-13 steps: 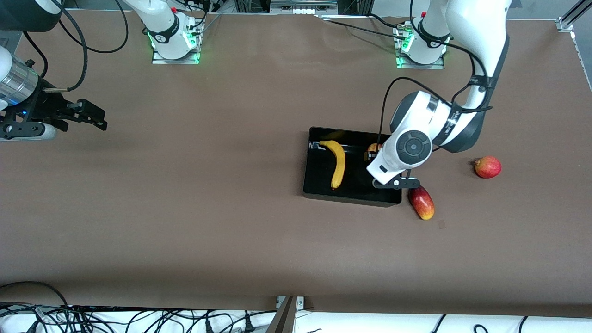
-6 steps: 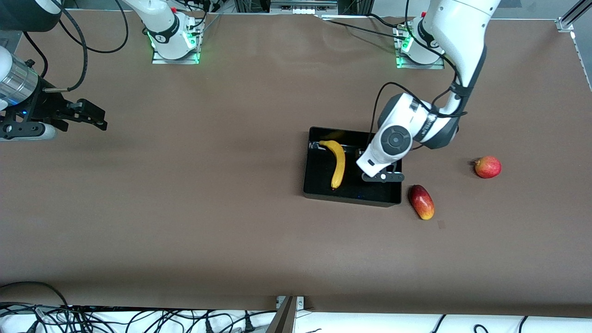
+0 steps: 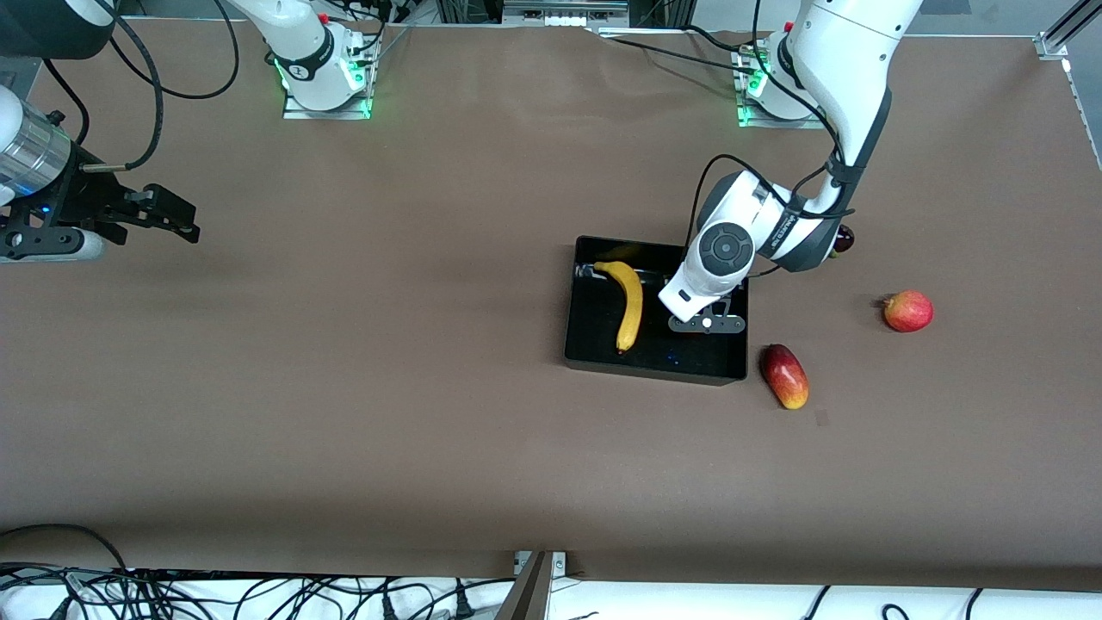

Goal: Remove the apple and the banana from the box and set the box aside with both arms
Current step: 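Lift the red apple out and place it beside the mangosteen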

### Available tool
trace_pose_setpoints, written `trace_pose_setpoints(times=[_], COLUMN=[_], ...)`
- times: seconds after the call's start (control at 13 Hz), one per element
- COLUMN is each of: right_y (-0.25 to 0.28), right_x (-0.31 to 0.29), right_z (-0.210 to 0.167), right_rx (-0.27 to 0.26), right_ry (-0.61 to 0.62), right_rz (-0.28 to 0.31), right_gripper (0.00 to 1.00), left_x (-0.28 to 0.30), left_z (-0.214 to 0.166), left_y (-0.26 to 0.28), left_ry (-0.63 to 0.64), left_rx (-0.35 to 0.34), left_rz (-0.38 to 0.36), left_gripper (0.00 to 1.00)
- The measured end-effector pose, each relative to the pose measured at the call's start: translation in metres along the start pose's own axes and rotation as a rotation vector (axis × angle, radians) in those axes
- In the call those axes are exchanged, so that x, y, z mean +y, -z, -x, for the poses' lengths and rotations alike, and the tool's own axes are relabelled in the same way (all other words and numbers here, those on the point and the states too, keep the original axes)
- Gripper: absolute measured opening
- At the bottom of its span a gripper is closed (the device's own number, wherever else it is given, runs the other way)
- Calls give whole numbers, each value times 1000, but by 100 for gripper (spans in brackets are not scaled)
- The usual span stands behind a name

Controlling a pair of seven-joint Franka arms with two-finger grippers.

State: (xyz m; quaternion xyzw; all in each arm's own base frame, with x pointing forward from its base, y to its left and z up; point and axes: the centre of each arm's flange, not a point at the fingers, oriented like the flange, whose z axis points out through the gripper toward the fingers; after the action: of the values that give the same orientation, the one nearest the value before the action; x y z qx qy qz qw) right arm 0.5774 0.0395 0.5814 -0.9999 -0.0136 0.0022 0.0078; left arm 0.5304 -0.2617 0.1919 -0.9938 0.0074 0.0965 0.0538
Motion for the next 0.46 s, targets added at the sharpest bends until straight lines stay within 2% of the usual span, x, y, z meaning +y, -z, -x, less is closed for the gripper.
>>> trace_pose_setpoints(times=[0.15, 0.31, 0.46], right_y=[0, 0, 0], right_x=[0, 0, 0], right_z=[0, 0, 0], right_rx=[0, 0, 0], right_ry=[0, 0, 0], right_rz=[0, 0, 0], right_gripper=[100, 100, 100], left_x=[0, 0, -3], left_z=[-1, -3, -9], left_y=[2, 10, 47], left_ry=[1, 3, 12], left_rx=[5, 19, 43], left_rz=[2, 8, 12], left_gripper=[67, 67, 67])
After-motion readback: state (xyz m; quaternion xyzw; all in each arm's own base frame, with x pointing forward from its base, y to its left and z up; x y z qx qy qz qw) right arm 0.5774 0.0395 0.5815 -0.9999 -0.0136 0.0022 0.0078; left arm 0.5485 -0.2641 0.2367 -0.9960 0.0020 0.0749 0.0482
